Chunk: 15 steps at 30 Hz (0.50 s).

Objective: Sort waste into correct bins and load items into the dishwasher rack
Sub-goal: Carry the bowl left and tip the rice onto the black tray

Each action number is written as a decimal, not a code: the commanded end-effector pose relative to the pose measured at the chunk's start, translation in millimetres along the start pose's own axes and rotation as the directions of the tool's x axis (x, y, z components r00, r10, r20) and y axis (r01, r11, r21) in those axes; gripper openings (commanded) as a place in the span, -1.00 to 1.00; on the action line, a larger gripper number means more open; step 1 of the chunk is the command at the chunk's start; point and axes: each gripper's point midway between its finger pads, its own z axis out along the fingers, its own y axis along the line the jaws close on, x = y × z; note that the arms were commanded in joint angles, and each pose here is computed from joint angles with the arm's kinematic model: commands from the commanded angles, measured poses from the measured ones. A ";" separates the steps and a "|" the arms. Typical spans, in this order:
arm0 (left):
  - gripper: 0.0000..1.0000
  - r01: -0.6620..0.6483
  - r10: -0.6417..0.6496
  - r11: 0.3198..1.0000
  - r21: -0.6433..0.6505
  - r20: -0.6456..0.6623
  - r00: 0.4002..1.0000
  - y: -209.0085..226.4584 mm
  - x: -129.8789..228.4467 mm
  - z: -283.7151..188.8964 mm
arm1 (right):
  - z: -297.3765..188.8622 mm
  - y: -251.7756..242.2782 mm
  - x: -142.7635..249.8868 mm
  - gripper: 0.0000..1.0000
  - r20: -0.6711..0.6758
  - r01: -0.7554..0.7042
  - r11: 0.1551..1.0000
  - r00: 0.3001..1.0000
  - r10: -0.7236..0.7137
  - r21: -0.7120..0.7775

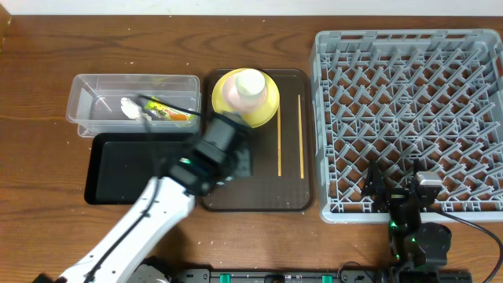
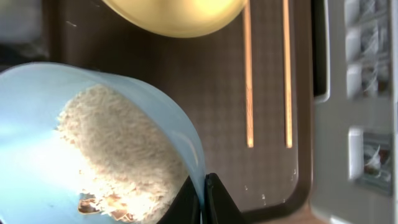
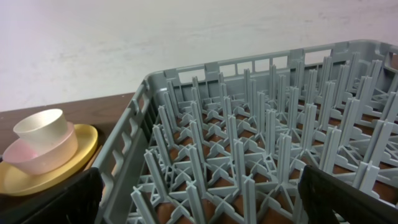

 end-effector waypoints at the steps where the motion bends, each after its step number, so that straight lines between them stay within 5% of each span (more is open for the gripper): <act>1: -0.88 0.032 -0.032 0.988 0.148 -0.004 0.999 1.5 -21.3 -19.0 | 0.0 -1.6 0.8 0.98 0.000 0.004 1.000 1.000 -0.004 0.005; 15: -0.88 0.330 -0.369 0.805 0.494 -0.018 0.929 104.5 -65.4 -57.7 | 0.0 -1.6 0.8 0.98 0.000 0.004 1.000 1.000 -0.004 0.005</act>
